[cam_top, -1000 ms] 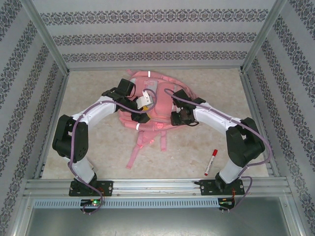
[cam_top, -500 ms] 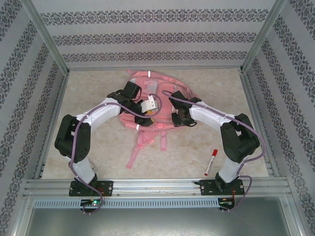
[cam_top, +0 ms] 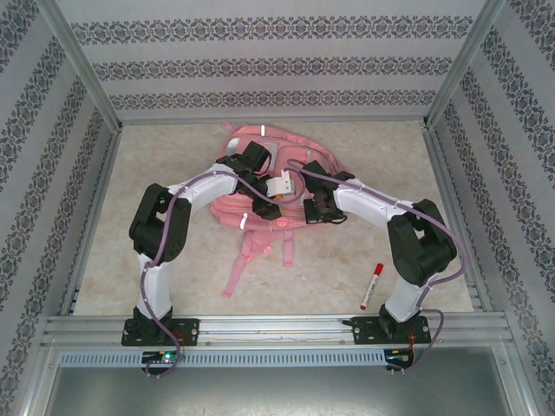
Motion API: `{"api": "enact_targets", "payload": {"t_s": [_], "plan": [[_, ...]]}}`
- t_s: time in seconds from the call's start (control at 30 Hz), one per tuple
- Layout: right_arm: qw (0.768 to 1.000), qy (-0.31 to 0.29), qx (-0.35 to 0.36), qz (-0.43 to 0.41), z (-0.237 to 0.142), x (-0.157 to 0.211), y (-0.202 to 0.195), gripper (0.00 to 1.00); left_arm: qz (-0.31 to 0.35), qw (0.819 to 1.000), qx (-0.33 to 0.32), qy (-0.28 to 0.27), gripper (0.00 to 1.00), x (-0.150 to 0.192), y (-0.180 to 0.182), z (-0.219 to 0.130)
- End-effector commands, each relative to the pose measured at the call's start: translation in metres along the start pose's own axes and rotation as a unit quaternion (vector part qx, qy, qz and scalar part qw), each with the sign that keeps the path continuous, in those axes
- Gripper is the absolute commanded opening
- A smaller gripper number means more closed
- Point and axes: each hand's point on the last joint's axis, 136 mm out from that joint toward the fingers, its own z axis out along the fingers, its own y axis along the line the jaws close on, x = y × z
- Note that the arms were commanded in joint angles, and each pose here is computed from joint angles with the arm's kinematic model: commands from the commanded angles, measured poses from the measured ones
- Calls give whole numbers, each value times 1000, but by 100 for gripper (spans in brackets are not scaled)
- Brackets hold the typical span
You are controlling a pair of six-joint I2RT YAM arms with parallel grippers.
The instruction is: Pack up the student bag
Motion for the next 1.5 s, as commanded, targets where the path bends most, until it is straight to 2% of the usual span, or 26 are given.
{"api": "enact_targets", "payload": {"t_s": [0.0, 0.07, 0.17, 0.2, 0.33, 0.43, 0.5, 0.63, 0.7, 0.73, 0.77, 0.83, 0.87, 0.97, 1.0, 1.07, 1.1, 1.13, 1.17, 1.27, 1.33, 1.4, 1.47], "plan": [[1000, -1, -20, -3, -27, 3, -10, 0, 27, 998, 9, 47, 63, 16, -5, 3], [1000, -14, -20, -12, -40, 0, -18, 0, 33, 997, -3, 71, 56, 25, -1, 4], [1000, -26, -8, -13, -48, -5, -40, 0, 41, 994, -25, 102, 27, 38, 8, -1], [1000, -28, -6, -8, -49, -7, -48, 0, 37, 993, -37, 106, 22, 41, 13, -4], [999, -42, 0, 11, -50, -13, -75, 0, 26, 992, -83, 95, 14, 52, 29, -26], [998, -60, -29, -3, -55, -18, -71, 0, 6, 990, -122, 76, 8, 62, 42, -48], [995, -71, -63, -19, -60, -18, -59, 0, -18, 987, -147, 60, 3, 71, 54, -66], [986, -95, -116, -74, -74, -12, -21, 0, -51, 980, -190, 34, 0, 86, 75, -97], [975, -93, -172, -108, -83, -3, 9, 0, -76, 976, -203, 36, 0, 94, 87, -110], [968, -94, -201, -117, -89, 1, 23, 0, -88, 974, -208, 34, 2, 96, 92, -115], [959, -95, -235, -127, -96, 5, 40, 0, -106, 971, -215, 27, 12, 95, 98, -119], [943, -101, -283, -141, -110, 8, 70, 0, -152, 962, -229, -2, 39, 88, 108, -128], [935, -102, -306, -148, -117, 10, 86, 0, -182, 954, -236, -20, 49, 81, 113, -134], [920, -102, -340, -167, -128, 10, 121, 0, -306, 919, -235, -76, 58, 61, 120, -153], [916, -100, -347, -172, -128, 10, 130, 0, -357, 903, -220, -93, 58, 55, 117, -157], [910, -94, -362, -178, -123, 10, 147, 0, -432, 879, -162, -117, 57, 40, 101, -159], [908, -88, -366, -181, -119, 11, 154, 0, -456, 873, -117, -129, 53, 30, 87, -155], [907, -81, -369, -186, -114, 13, 160, 0, -456, 876, -73, -138, 52, 21, 69, -149], [906, -72, -372, -189, -109, 14, 163, 0, -424, 893, -28, -145, 51, 10, 43, -142], [900, -56, -387, -192, -106, 19, 167, 0, -228, 958, 52, -166, 59, -3, -48, -131], [898, -55, -392, -191, -107, 23, 162, 0, -122, 973, 56, -185, 69, 5, -82, -132], [895, -50, -403, -184, -108, 27, 154, 0, -45, 981, 17, -189, 79, 14, -90, -131], [890, -44, -419, -173, -108, 31, 150, 0, 17, 982, 1, -186, 82, 17, -92, -125]]}}
